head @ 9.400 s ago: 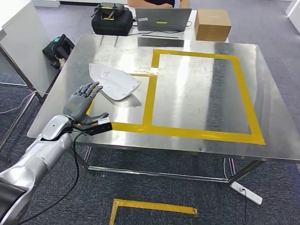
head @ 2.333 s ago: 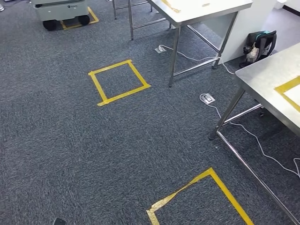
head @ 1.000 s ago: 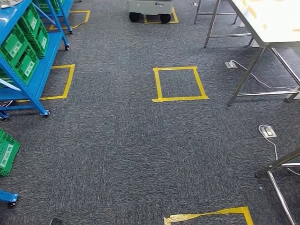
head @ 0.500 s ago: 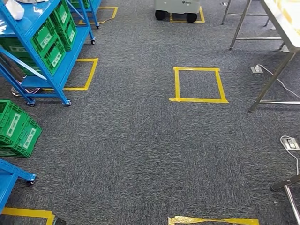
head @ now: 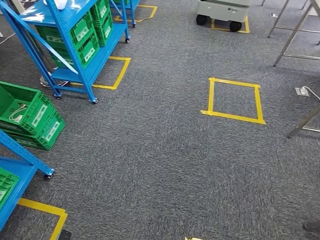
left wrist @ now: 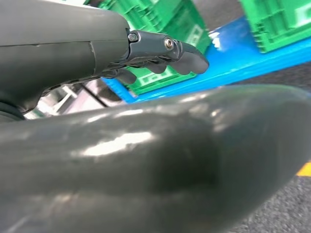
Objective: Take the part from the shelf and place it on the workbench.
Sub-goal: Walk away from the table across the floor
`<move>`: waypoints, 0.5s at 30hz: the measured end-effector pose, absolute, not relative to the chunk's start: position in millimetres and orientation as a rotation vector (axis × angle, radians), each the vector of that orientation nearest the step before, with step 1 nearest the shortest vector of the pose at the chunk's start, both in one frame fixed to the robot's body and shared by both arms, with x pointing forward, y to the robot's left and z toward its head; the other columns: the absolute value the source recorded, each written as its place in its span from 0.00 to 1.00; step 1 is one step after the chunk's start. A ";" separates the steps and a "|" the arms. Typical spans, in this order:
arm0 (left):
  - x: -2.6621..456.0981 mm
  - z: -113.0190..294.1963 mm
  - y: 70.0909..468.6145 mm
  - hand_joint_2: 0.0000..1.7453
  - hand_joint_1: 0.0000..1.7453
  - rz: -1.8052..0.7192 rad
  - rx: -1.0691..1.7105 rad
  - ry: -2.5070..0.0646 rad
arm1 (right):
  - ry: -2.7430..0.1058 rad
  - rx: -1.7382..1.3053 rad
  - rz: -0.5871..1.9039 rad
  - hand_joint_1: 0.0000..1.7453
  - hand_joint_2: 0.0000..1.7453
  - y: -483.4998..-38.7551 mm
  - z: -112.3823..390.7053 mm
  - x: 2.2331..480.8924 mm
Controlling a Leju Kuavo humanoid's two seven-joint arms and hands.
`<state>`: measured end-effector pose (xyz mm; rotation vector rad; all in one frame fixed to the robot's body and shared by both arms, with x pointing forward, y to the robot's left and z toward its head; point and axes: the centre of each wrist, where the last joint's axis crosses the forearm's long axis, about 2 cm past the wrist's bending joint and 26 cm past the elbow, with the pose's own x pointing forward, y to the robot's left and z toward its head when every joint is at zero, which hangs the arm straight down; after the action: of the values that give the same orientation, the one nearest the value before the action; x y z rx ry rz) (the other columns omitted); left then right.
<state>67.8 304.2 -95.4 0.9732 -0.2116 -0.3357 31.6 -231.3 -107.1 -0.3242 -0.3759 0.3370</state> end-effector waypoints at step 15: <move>65.3 -95.8 304.4 0.00 0.00 -0.339 0.972 -0.208 | -0.373 -0.328 0.323 0.00 0.00 -231.9 -107.0 32.6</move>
<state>65.3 304.4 -95.8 0.9722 -0.2084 -0.3385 32.6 -231.9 -107.0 -0.3285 -0.3726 0.3229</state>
